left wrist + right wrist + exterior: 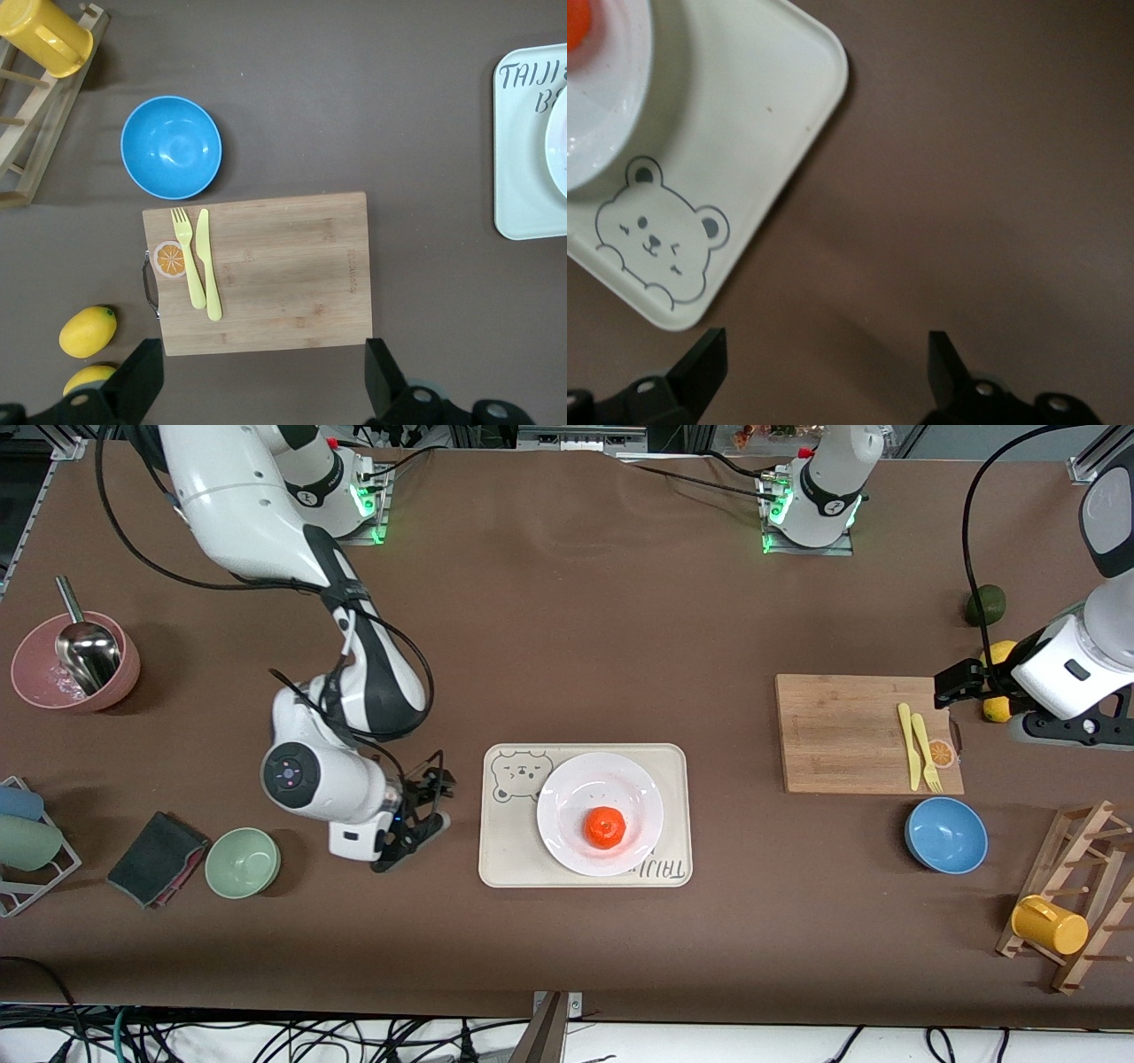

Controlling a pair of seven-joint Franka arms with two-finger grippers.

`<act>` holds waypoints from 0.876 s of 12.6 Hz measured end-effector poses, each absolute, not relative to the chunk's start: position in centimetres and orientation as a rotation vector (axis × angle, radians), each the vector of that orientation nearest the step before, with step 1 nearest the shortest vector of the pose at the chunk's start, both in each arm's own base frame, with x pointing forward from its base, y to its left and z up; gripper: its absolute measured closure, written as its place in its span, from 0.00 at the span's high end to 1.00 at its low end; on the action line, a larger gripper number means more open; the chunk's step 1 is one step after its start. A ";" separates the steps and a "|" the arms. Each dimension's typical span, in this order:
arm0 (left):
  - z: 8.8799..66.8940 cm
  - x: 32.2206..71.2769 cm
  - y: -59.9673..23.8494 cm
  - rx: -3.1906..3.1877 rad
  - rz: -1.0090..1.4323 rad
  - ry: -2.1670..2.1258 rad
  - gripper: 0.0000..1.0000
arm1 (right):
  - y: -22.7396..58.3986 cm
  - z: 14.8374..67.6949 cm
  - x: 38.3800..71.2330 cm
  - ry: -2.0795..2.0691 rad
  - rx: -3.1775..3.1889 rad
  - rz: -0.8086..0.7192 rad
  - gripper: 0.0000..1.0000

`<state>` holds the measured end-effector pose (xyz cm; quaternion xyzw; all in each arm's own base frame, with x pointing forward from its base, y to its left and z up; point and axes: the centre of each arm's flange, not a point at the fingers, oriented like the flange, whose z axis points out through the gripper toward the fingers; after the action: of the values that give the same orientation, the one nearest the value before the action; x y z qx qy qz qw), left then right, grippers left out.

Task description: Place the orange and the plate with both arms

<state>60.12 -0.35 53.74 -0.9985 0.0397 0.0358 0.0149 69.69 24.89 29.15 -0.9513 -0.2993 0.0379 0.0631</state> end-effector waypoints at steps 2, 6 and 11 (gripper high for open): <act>53.7 60.1 -0.4 -3.107 0.112 0.124 1.00 | 21.0 33.1 69.4 -0.898 -2.972 0.230 1.00; 53.7 60.1 -0.4 -3.107 0.113 0.124 1.00 | 16.5 41.5 67.6 -0.696 -3.109 0.335 1.00; 53.7 60.1 -0.4 -3.107 0.114 0.124 1.00 | 7.7 52.0 65.1 -0.494 -3.158 0.322 1.00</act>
<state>60.10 -0.38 53.66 -0.9984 0.0400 0.0366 0.0148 65.05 7.72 51.98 -0.9824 -0.1537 0.1001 -0.0353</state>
